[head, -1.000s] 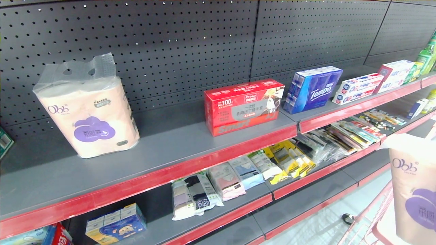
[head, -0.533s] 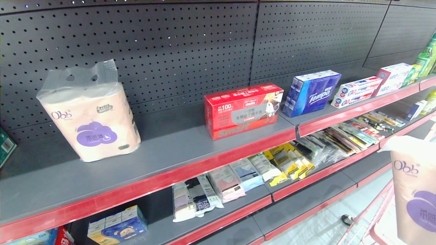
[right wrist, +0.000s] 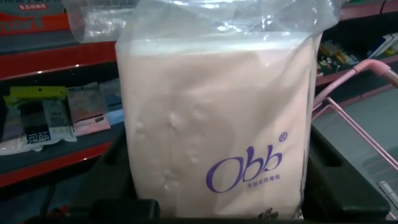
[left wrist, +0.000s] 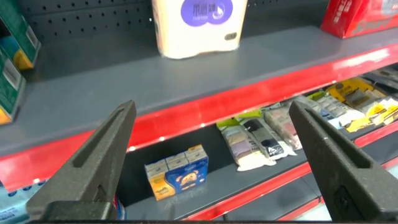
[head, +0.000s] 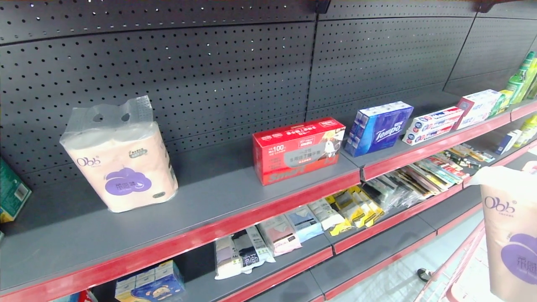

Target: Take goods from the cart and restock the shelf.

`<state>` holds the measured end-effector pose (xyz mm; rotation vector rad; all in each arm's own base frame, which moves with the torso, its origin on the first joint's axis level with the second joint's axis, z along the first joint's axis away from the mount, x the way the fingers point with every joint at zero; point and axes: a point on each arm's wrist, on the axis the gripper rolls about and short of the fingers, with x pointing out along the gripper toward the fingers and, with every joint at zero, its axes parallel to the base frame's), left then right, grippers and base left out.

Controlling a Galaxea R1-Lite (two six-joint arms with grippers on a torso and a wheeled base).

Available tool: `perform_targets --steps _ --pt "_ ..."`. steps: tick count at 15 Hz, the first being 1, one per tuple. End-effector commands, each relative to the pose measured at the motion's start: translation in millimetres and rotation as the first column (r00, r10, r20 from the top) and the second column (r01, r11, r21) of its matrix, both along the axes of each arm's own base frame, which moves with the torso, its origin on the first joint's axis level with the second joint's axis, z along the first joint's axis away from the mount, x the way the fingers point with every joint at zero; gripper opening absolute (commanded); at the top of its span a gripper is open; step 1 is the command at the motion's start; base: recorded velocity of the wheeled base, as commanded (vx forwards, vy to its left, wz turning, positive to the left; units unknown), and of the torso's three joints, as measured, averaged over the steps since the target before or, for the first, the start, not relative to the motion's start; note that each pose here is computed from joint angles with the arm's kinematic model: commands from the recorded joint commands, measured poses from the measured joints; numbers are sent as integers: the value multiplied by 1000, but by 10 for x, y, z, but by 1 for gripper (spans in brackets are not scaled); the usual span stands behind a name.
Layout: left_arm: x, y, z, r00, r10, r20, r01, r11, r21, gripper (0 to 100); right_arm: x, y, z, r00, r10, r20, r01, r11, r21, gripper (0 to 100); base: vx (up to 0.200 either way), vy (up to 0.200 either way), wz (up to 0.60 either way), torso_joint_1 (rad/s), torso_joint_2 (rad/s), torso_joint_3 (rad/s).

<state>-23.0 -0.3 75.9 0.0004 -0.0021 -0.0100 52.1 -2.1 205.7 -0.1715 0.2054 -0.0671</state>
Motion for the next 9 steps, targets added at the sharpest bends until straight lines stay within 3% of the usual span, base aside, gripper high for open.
perform_targets --steps 1,9 --pt "0 0 0 1000 1 -1 -1 1000 0 100 17 0 -1 1000 1 -7 -1 1000 -8 0 0 0 0 168 -344 -193" --pt "0 0 0 1000 -1 -1 1 1000 1 100 54 3 -6 1000 12 -25 -12 1000 -22 0 0 0 0 166 -351 -182"
